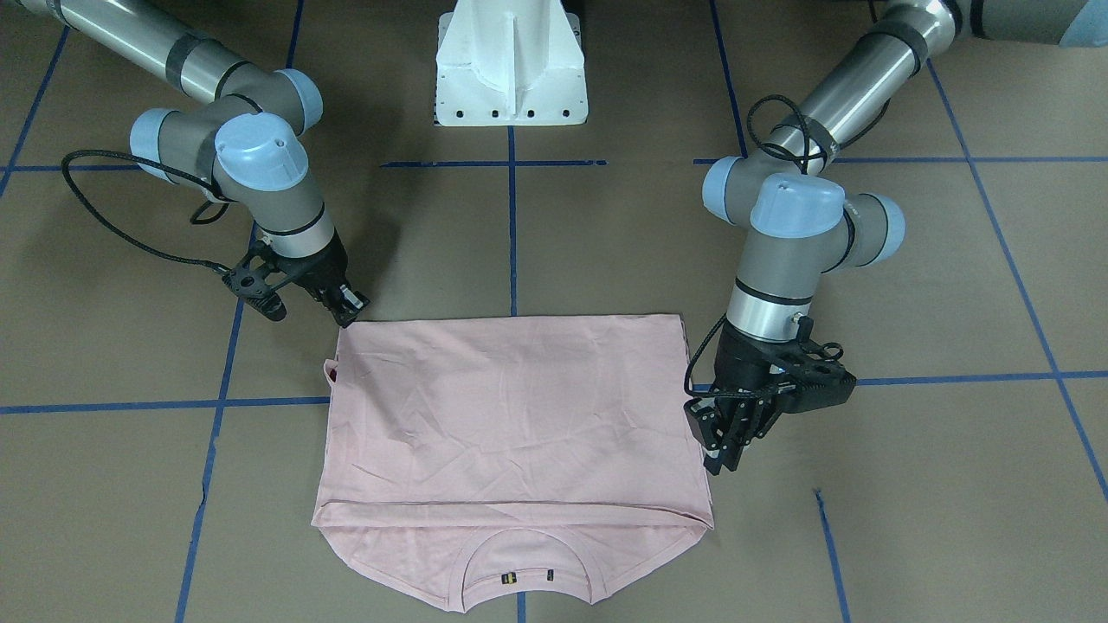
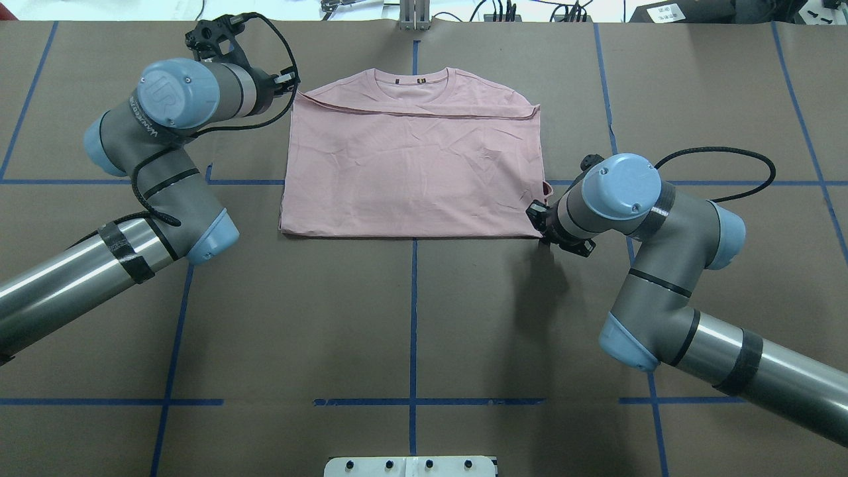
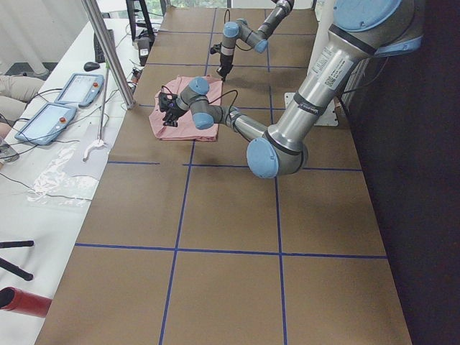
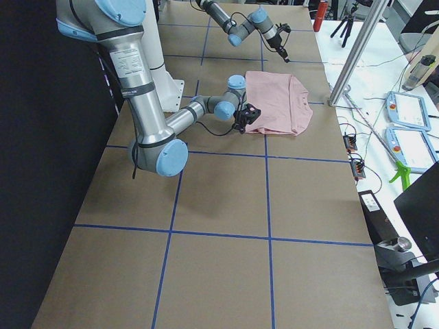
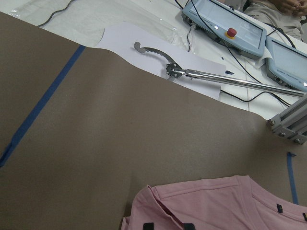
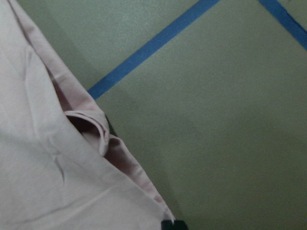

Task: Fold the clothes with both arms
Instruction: 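Grasp the corner with the right gripper and drag the shirt toward the robot, rotating it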

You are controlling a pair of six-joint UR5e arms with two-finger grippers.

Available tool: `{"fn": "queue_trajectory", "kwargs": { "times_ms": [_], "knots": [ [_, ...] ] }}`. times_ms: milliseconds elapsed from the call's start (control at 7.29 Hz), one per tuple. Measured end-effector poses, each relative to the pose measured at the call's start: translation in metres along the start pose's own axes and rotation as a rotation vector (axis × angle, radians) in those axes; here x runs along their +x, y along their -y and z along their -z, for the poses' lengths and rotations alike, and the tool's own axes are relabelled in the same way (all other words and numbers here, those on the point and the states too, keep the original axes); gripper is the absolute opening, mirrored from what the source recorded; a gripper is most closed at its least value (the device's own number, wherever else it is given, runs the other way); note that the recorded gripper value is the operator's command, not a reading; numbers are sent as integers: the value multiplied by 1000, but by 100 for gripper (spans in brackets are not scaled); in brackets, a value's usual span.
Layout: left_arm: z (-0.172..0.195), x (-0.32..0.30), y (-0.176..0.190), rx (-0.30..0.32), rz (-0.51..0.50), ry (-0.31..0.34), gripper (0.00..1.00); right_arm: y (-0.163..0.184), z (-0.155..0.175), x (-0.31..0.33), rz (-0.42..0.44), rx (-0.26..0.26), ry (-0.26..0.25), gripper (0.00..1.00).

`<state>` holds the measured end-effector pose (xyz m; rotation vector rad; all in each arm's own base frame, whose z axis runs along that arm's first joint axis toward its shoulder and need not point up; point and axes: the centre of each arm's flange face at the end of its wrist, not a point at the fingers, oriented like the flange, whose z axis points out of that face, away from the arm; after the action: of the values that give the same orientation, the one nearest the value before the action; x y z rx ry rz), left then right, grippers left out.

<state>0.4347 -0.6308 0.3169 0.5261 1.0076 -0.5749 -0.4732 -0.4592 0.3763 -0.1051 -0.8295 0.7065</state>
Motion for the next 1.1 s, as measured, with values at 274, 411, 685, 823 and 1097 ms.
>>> {"fn": "queue_trajectory", "kwargs": {
  "times_ms": [274, 411, 685, 823, 1097],
  "knots": [
    [13, 9, 2, 4, 1, -29, 32, -19, 41, 27, 23, -43, 17, 0],
    [20, 13, 3, 6, 4, -43, 32, -50, 72, 49, 55, -92, 8, 0],
    [32, 23, 2, 4, 7, -73, 32, -140, 126, 86, 104, -216, -73, 0],
    [41, 26, -2, -25, 7, -95, 33, -179, 141, 103, 112, -298, -128, 0],
    [63, 18, -17, -132, 15, -137, 36, -221, 154, 124, 125, -453, -221, 100]
  ]
}}
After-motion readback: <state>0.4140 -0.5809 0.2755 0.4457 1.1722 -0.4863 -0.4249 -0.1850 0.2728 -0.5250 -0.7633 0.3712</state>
